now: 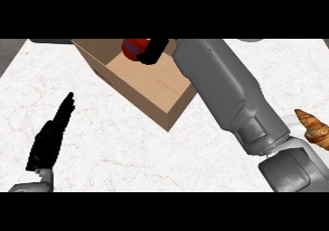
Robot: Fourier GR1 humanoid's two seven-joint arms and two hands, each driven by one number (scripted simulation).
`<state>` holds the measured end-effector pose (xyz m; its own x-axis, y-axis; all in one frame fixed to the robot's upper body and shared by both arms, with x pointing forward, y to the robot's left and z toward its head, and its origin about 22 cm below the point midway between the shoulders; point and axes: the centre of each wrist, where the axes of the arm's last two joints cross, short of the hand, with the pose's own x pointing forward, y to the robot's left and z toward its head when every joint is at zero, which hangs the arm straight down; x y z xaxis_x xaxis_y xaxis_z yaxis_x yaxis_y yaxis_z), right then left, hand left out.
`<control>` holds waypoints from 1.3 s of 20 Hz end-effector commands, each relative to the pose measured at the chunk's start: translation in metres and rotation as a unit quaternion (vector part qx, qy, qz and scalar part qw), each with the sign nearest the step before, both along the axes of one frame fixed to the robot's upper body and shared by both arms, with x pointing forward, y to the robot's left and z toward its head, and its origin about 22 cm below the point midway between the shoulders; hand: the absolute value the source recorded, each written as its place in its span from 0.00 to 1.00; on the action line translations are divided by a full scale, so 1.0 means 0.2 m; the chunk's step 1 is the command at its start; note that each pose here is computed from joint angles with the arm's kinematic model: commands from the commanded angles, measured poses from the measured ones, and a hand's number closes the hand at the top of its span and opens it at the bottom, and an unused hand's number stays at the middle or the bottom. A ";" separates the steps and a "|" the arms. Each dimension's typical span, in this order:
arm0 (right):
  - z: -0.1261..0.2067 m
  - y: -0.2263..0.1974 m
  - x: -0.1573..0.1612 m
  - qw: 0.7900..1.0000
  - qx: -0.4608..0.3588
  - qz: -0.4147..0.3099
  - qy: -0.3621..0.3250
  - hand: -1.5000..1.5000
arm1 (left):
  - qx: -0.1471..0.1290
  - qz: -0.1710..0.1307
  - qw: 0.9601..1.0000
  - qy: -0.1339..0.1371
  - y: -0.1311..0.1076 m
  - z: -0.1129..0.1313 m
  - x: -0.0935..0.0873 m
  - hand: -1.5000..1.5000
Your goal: Pick the can from the plate and place it in the cardboard box
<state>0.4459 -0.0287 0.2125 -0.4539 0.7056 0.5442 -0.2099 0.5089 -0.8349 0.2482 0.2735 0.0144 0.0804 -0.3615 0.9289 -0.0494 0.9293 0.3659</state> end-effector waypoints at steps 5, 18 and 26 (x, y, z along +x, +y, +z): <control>-0.19 -0.02 0.04 0.996 -0.005 -0.053 0.067 0.00 | -0.001 -0.017 1.000 0.004 -0.06 0.00 0.06 0.50; -0.25 -0.10 0.06 0.966 0.228 -0.120 0.033 0.00 | 0.004 -0.020 1.000 -0.009 -0.02 0.01 0.06 0.50; -0.21 -0.33 0.13 0.907 0.392 -0.148 0.040 0.00 | 0.005 -0.012 1.000 -0.008 -0.01 0.04 0.04 0.50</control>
<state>0.4660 -0.0710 0.1734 -0.2519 0.2834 0.9253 -0.0700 0.9483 -0.3095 0.2576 0.2679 0.0140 0.0587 -0.3679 0.9280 -0.0303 0.9285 0.3700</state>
